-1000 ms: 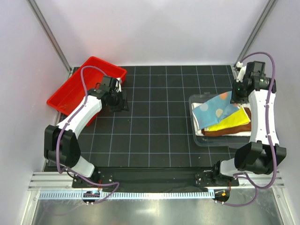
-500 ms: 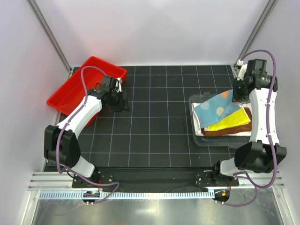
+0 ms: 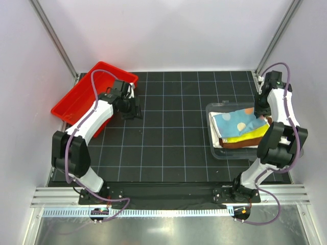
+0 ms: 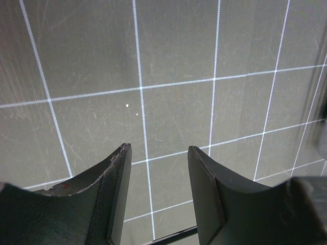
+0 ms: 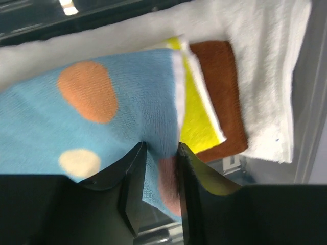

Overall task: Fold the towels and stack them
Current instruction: Neatly place the folded towel into the bin

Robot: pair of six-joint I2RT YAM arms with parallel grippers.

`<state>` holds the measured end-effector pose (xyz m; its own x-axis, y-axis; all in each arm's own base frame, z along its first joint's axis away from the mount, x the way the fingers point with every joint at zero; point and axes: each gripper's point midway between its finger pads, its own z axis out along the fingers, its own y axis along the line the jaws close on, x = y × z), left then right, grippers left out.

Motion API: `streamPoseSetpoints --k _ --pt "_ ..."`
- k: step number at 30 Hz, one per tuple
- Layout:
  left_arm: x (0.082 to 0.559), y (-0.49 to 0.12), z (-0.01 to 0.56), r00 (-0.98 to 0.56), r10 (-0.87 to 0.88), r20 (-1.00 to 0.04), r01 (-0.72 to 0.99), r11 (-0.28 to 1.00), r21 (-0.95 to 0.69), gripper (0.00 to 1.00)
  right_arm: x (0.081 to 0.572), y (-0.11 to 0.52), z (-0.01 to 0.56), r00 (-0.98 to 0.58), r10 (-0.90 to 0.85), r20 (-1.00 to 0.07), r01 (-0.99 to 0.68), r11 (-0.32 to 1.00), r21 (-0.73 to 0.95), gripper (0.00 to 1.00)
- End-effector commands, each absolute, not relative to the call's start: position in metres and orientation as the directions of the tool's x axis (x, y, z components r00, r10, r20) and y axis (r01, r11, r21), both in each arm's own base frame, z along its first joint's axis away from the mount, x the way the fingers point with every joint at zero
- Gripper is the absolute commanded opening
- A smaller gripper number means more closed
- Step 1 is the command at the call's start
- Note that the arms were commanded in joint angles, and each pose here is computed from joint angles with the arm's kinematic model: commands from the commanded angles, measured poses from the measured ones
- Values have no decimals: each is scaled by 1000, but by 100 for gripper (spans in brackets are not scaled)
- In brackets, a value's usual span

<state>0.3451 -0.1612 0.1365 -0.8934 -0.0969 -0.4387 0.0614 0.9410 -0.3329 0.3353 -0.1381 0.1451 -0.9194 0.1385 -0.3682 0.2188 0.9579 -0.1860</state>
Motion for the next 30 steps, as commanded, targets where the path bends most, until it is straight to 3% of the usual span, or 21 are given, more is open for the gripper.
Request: streamPoseSetpoints --k 1,3,7,14,22,24,27,30 --pt "351 -164 151 -882 -74 -465 103 934 -343 52 354 -184 156 -861 216 -460 371 886 -279 38" --pt "351 -164 151 -883 -75 -463 101 934 -343 52 352 -193 164 -843 253 -475 426 853 -302 48" --pt "351 -166 156 -878 -73 -474 113 929 -353 53 359 -172 164 -791 319 -522 460 873 -165 59" --pt "349 -174 175 -858 -66 -509 165 904 -395 53 360 -148 131 -766 446 -463 514 857 -25 60" --pt "347 -183 206 -802 -99 -589 226 862 -453 54 348 -166 105 -771 482 -416 565 819 -98 58" --pt "347 -184 219 -780 -112 -616 242 854 -461 54 344 -168 114 -777 490 -396 574 810 -122 58" --pt "345 -185 251 -728 -134 -672 282 835 -471 55 350 -162 154 -742 479 -470 583 807 -98 59" --pt "339 -188 291 -663 -153 -733 345 806 -481 56 364 -130 212 -702 424 -572 526 850 -16 73"
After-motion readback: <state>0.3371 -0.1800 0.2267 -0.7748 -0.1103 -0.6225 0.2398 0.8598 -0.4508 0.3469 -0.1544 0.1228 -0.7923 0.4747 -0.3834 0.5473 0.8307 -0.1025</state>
